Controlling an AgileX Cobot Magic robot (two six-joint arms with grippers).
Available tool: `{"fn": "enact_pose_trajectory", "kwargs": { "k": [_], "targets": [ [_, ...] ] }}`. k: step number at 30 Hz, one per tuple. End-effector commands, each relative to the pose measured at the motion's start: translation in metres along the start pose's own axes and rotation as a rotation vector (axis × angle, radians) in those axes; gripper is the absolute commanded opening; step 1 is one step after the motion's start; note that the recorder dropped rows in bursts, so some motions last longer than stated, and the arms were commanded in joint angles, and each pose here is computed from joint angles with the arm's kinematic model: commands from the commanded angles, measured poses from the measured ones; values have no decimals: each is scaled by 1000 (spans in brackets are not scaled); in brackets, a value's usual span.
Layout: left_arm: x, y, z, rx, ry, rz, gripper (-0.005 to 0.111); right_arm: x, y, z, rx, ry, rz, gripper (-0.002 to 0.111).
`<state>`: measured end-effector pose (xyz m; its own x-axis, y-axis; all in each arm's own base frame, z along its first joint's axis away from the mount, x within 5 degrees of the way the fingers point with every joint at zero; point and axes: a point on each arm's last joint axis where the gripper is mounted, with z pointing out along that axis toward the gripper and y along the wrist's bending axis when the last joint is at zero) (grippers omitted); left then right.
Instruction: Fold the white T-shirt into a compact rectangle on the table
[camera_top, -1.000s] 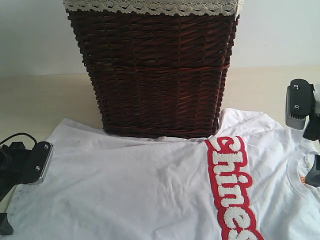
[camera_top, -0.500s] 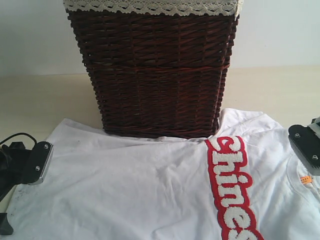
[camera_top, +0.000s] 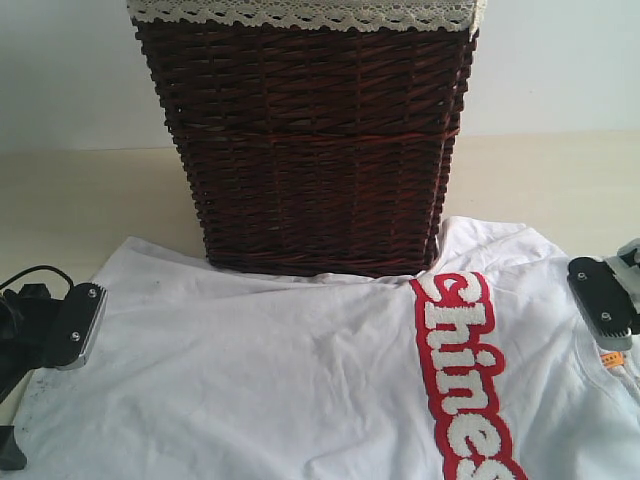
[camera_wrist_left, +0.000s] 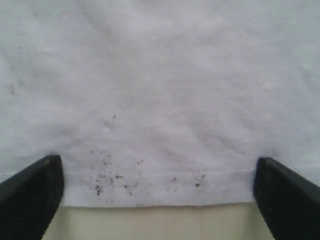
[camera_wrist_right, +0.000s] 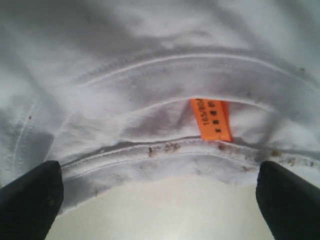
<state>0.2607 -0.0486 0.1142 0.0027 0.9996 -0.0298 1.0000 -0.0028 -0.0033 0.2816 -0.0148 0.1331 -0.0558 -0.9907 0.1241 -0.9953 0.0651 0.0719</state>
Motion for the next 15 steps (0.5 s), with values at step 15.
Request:
{"fn": "enact_pose_trajectory", "kwargs": {
  "k": [15],
  "targets": [
    [2,0,7,2,8,4,105,0,-11,18,17,12,32,105]
  ]
}}
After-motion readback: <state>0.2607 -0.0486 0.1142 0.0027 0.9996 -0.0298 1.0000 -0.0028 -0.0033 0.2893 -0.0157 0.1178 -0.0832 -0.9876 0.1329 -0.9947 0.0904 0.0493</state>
